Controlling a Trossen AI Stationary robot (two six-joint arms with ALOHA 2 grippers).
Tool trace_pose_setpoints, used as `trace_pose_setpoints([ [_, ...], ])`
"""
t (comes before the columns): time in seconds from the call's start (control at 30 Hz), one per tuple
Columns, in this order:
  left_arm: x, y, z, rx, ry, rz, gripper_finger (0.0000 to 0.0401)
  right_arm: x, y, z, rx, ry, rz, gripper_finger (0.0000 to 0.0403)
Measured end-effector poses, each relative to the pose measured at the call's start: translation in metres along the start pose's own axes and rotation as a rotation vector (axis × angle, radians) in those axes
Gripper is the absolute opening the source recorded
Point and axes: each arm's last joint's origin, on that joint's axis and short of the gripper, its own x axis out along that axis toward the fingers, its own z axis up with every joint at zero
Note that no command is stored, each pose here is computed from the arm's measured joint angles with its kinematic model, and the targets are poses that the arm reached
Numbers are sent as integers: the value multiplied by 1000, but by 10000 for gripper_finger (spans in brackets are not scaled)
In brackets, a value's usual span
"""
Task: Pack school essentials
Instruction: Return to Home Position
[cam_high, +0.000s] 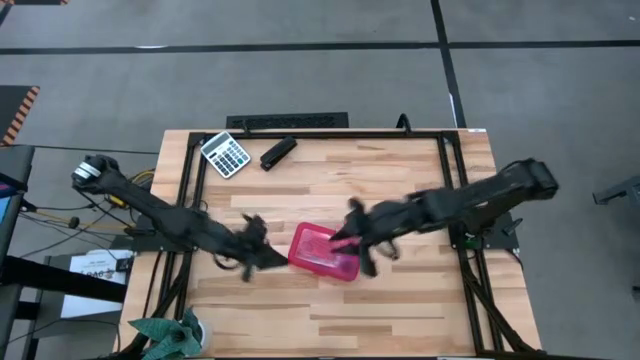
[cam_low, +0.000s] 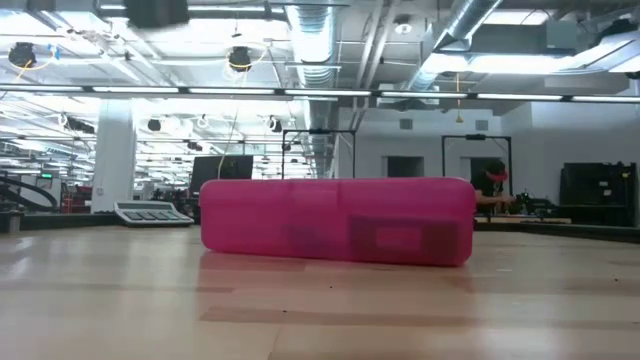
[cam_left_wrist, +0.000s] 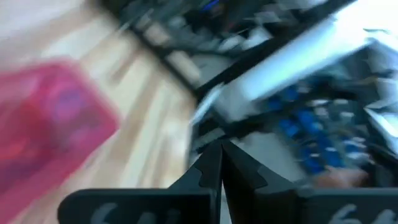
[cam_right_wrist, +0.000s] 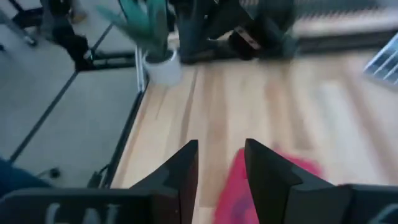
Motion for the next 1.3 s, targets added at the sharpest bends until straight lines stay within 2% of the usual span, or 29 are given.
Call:
trace_pose_setpoints([
  [0.2,-74,-36,46,188,-242,-315,0,-102,-6,30,-95,-243,-61,140],
  [0.3,-112,-48,64,213,-421,-443,0,-148,-10,26,-92,-267,-84,140],
  [0.4,-142,-49,71,322,-511,-473,0,-183,-12,11,-92,-213,-81,140],
  [0.43,-150,-49,72,316,-514,-493,0,-189,-13,6,-89,-191,-84,140],
  [0.5,-159,-45,71,407,-512,-500,0,-191,-14,-9,-94,-198,-104,140],
  [0.57,-162,-38,64,534,-478,-536,0,-184,-16,-27,-80,-280,-124,140],
  [0.6,-162,-34,60,561,-465,-559,0,-179,-18,-40,-68,-320,-114,140],
  [0.67,-161,-24,52,579,-455,-596,0,-170,-24,-67,-37,-391,-87,140],
  [0.77,-155,1,36,549,-439,-591,0,-157,-39,-113,46,-466,-70,140],
  [0.87,-149,30,20,498,-447,-542,0,-153,-53,-144,110,-554,-83,140],
  [0.93,-152,45,15,469,-484,-549,0,-168,-60,-152,134,-647,-89,140],
  [1.03,-164,59,9,453,-538,-643,0,-196,-67,-162,133,-737,-113,140],
  [1.1,-167,72,2,451,-554,-657,0,-209,-71,-175,131,-753,-134,140],
  [1.2,-160,86,-7,451,-556,-658,0,-204,-73,-181,127,-665,-175,140],
  [1.3,-149,98,-15,421,-493,-629,0,-194,-74,-180,123,-654,-187,140],
])
